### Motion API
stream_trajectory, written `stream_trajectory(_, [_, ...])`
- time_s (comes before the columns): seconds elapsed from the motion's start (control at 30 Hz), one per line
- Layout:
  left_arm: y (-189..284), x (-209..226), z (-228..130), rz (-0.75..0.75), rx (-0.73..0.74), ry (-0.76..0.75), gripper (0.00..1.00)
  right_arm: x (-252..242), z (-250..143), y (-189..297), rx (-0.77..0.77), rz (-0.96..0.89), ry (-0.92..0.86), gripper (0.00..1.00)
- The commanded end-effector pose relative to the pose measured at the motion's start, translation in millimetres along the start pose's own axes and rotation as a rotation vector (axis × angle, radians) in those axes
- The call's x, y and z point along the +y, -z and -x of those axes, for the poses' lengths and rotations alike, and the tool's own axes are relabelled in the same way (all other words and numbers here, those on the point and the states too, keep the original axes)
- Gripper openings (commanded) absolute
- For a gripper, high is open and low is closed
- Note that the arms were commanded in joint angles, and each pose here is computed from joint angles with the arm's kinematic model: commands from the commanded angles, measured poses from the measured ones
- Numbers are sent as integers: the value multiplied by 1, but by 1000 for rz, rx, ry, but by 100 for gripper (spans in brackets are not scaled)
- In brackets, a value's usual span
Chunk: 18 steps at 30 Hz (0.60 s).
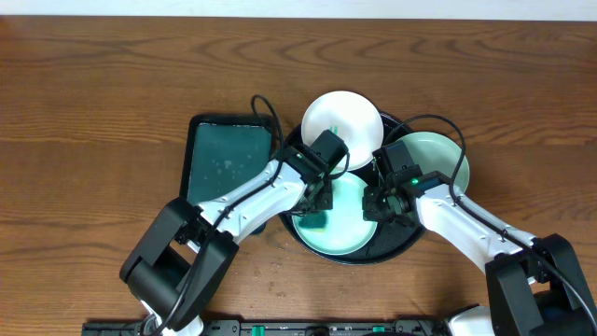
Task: Clean dirty plates on tray and stack at the side
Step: 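Move the sponge with the left gripper onto the held plate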
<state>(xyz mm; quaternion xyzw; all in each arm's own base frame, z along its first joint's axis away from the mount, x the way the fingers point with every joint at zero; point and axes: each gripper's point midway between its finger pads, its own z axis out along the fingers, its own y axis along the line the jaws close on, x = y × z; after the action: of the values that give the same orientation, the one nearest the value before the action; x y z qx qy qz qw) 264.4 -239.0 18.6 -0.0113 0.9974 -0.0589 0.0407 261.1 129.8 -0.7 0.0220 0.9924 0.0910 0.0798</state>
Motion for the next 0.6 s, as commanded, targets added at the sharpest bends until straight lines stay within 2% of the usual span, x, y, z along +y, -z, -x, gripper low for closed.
stream_trajectory(0.0, [-4,71,35,362,-180,-33,7,-21,-22,-21,76,-87,5,1])
stream_trajectory(0.13, [-3,71,42,379,-202,-103,7,-21,-22,-21,76,-87,5,1])
stream_trajectory(0.23, [-8,59,38,313,-175,-98,7,-21,-22,-21,76,-87,5,1])
stream_trajectory(0.43, [-20,-42,-5,-243,71,-119,7,-21,-23,-21,80,-89,4,1])
stream_trajectory(0.57, [-16,-89,-25,-463,155,-184,7,-22,-23,-20,83,-91,4,1])
